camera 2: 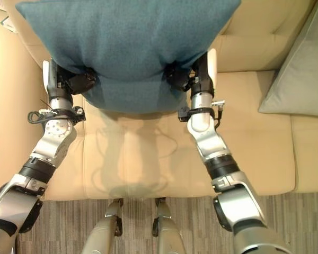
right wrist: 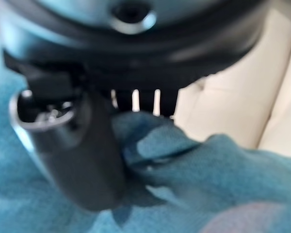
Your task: Pick up all the scattered cushions and arrange them neatly on the sofa.
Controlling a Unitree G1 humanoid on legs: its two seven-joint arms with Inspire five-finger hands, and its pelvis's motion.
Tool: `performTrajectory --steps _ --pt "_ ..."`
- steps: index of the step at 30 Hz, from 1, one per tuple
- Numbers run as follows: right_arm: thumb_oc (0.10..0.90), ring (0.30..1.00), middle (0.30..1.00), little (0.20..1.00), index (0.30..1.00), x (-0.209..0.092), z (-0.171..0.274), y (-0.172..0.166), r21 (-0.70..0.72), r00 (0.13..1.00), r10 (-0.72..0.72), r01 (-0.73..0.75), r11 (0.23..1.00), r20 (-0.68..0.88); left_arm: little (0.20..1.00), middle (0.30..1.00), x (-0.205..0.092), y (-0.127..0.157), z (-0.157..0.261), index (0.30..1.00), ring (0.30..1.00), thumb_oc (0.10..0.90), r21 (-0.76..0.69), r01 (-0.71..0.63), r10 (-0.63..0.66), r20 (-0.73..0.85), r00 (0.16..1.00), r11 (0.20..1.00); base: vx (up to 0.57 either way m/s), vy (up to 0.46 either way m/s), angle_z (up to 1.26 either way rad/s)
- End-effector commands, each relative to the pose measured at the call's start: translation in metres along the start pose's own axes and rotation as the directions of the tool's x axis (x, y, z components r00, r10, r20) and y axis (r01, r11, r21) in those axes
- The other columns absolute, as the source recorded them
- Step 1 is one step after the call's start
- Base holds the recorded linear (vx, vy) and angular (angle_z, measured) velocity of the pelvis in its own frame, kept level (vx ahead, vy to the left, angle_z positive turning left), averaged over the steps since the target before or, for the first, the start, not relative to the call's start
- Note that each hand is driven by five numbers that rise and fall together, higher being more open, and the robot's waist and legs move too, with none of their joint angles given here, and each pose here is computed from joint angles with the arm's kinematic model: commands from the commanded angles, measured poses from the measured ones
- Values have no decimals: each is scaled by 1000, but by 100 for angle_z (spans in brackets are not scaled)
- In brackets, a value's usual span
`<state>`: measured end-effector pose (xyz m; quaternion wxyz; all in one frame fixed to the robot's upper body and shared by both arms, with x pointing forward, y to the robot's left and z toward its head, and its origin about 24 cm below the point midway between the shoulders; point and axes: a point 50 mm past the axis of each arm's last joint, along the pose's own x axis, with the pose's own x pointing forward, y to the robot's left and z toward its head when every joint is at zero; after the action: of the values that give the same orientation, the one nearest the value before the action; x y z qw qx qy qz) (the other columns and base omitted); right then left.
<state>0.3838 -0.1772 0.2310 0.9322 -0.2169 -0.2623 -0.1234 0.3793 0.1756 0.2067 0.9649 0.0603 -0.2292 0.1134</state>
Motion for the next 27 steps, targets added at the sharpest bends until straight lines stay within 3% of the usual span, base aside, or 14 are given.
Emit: performTrajectory --steps 1,14,15,16,17,18,22,27 --pt "400 300 300 300 300 30 104 2 119 917 -66 21 993 394 300 300 24 -29 112 300 300 400 -43 128 -92 478 874 991 -30 -18 4" --pt "400 300 300 300 300 54 89 -32 -92 941 -95 131 987 325 300 300 40 -24 102 300 300 400 1 98 -90 397 913 995 -13 -25 8" --pt "569 554 554 554 554 55 88 -31 -117 942 -100 144 983 321 300 300 41 -25 99 300 300 400 0 90 -84 381 921 996 0 0 0" --pt "602 604 604 604 604 56 88 -31 -125 942 -106 153 980 319 300 300 42 -25 99 300 300 400 3 85 -80 378 922 996 0 0 0" --pt "800 900 900 900 900 56 88 -31 -125 942 -106 153 980 320 709 709 42 -25 100 709 709 673 3 85 -80 379 922 996 0 0 0" --pt "800 900 900 900 900 58 88 -34 -143 939 -131 184 973 317 900 900 44 -24 99 900 900 800 9 67 -66 370 927 998 0 0 0" --pt "800 900 900 900 900 60 83 -41 -153 940 -176 228 962 291 900 900 49 -16 93 900 900 800 -1 31 -29 330 944 1000 0 0 0" --pt "800 900 900 900 900 64 64 -62 -161 945 -271 301 940 183 900 900 60 20 77 900 900 800 -65 -81 93 218 971 995 0 0 0"
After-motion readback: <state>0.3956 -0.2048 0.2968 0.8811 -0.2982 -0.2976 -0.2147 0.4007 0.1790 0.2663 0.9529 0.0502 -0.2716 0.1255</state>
